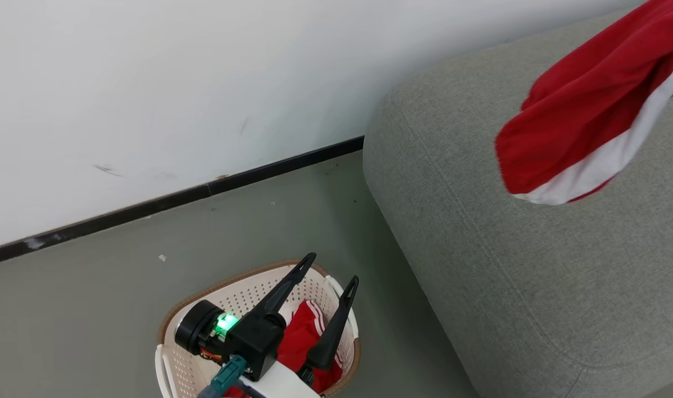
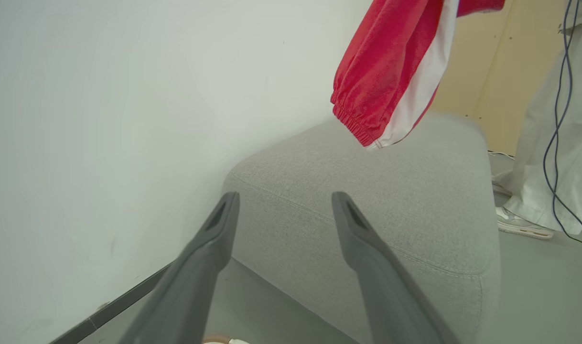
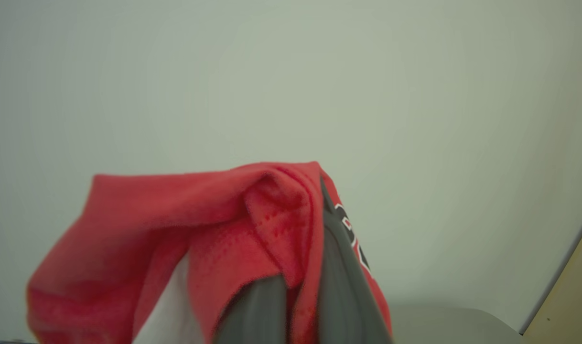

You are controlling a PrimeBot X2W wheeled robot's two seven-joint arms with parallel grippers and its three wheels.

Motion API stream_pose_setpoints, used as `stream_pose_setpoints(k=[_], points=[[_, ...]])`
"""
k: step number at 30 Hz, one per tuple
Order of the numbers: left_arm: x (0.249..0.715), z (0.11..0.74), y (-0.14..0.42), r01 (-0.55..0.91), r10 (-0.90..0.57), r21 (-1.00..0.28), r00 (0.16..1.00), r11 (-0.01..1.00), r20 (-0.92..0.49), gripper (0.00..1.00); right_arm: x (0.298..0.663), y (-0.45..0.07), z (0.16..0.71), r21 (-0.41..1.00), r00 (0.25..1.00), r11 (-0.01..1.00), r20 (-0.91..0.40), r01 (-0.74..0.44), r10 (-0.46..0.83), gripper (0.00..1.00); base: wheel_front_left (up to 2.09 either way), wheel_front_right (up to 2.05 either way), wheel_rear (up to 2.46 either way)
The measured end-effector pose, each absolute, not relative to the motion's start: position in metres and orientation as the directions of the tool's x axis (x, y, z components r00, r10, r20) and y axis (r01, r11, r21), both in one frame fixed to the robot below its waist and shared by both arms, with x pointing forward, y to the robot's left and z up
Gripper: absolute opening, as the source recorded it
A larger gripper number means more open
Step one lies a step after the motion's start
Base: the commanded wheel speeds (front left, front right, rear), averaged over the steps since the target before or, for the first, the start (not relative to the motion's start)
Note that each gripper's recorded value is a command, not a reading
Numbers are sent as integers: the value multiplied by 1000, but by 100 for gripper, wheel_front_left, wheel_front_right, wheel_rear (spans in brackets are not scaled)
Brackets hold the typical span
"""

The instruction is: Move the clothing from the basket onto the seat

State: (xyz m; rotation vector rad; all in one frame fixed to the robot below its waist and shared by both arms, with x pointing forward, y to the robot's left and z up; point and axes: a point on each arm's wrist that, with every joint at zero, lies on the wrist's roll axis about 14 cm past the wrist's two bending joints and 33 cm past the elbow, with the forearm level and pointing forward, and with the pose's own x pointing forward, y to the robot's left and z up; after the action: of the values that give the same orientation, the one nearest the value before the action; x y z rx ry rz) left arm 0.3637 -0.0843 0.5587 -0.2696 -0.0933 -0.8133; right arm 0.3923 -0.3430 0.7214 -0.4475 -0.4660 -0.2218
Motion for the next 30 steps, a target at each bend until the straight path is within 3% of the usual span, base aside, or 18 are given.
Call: stream_pose_setpoints(k=[7,18,24,30], points=[[375,548,-76,716,-700,-186,698,673,152,100,399,-395,725,-358,856,837,465,414,-225,0,0,0,0],[388,544,-77,738,-725,-146,675,659,138,100,424,-437,666,-372,884,813,317,448,-343,0,0,0,0],[396,538,-77,746,-736,-157,665,647,126,100,441,-427,586,-276,904,862,170,425,-392,0,0,0,0],[404,528,-74,739,-734,-168,671,652,106,100,428,-433,521,-236,888,860,25,452,-460,0,0,0,0]])
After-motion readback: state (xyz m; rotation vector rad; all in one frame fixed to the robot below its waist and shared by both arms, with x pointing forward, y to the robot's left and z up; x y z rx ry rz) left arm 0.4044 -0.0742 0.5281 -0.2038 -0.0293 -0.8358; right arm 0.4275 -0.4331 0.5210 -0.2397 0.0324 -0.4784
